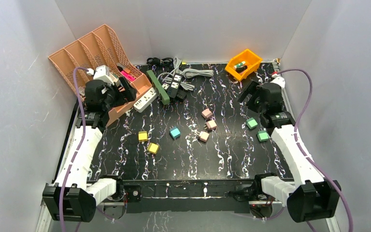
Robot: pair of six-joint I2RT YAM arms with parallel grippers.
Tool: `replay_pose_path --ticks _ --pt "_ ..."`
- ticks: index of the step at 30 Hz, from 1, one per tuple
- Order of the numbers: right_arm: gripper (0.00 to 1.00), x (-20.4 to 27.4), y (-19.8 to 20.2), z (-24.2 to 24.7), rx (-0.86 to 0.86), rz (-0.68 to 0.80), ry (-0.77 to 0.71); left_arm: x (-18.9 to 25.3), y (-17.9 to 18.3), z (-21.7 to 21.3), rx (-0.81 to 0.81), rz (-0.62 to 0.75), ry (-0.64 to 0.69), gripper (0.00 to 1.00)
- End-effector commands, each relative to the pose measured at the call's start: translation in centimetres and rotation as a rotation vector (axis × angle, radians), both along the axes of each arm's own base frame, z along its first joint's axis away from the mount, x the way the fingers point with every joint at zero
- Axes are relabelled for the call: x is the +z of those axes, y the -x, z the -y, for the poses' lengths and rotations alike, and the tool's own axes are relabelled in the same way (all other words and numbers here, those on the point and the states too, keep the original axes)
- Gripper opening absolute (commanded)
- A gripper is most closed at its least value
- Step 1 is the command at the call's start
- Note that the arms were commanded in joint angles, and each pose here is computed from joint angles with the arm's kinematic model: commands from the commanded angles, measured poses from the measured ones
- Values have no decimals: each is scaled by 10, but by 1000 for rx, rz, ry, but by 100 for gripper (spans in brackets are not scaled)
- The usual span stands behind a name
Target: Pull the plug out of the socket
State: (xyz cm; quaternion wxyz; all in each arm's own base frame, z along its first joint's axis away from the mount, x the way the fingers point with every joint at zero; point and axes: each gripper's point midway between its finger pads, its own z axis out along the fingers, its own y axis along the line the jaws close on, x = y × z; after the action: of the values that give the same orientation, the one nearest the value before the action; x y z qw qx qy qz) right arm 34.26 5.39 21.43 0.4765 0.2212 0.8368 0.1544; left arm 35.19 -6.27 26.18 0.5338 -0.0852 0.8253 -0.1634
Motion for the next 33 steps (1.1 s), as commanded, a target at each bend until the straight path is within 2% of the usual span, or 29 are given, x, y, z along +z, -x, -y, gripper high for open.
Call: replay_pose_path --ticks 1,5,6,9,10,12,15,21,33 --pt "99 38 0 28 -145 128 316 17 10 -1 -47 17 14 98" --pt "98 42 1 7 -76 175 419 26 15 1 -70 71 8 98" --pt "98 42 2 -8 11 194 403 30 17 2 -76 91 4 98" --pt "98 49 25 -100 570 373 267 36 22 2 -98 148 -29 98" --pt "98 51 38 -122 710 421 215 36 24 0 -94 153 -45 98" --pt "98 45 45 -140 801 397 139 38 28 -1 -101 162 -68 98" --pt "98 34 41 -147 840 351 126 40 36 6 -157 200 -75 98" --pt "98 44 36 -141 804 384 166 42 49 29 -302 253 -44 98" --pt "98 43 35 -131 739 385 179 43 46 40 -363 271 -18 98"
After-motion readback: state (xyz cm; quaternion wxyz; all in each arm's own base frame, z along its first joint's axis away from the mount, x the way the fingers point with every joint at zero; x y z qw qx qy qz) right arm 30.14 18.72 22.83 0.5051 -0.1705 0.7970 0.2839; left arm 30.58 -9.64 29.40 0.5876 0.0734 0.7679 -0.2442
